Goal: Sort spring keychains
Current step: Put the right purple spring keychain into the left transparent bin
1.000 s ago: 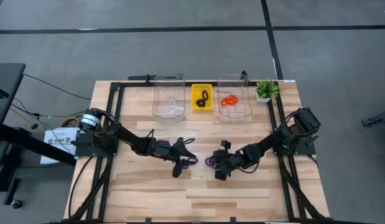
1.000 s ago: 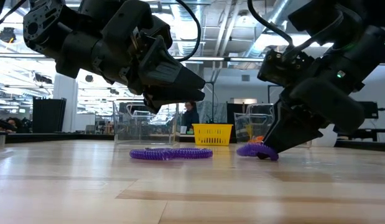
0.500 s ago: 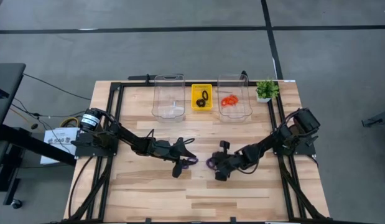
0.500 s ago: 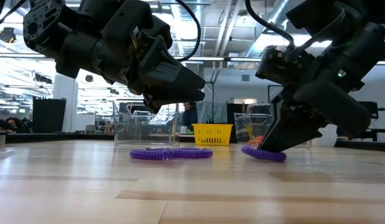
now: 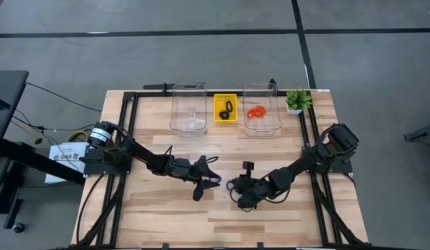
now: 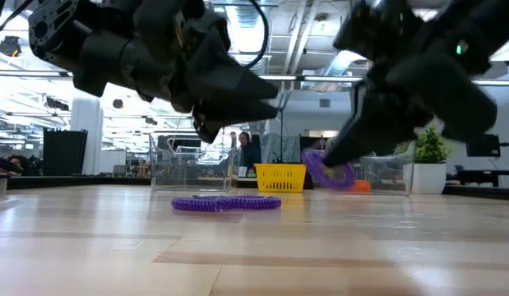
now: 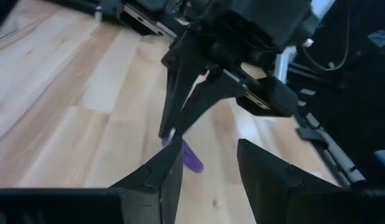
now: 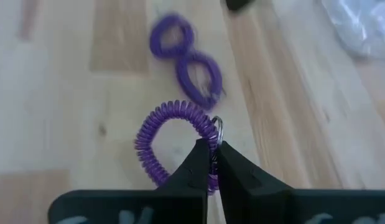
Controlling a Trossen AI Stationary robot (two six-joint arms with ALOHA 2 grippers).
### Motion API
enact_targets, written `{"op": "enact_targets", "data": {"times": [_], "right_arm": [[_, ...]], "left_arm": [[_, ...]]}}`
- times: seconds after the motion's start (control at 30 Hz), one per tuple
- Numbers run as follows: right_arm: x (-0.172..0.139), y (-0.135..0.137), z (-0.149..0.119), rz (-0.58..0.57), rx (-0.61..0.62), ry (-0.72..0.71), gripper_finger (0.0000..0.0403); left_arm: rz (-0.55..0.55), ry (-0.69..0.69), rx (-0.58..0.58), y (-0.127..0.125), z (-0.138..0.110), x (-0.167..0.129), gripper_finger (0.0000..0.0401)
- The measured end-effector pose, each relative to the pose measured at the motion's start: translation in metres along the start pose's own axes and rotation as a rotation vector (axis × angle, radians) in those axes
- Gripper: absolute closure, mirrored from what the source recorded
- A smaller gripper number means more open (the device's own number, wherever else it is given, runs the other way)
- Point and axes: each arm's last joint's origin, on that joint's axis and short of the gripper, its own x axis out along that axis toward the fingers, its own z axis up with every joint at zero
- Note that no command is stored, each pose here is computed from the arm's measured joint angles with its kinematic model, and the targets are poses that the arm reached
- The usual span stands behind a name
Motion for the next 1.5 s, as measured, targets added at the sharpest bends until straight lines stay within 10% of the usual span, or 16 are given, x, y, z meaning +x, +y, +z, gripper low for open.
{"op": "enact_targets", "data": {"times": [1.5], "right_arm": [[-0.037, 0.028, 0.038, -0.149, -0.06, -0.198, 0.0395]], "left_arm": [[-0.008, -0.014, 0.012, -0.008, 0.0, 0.041, 0.0251]]}}
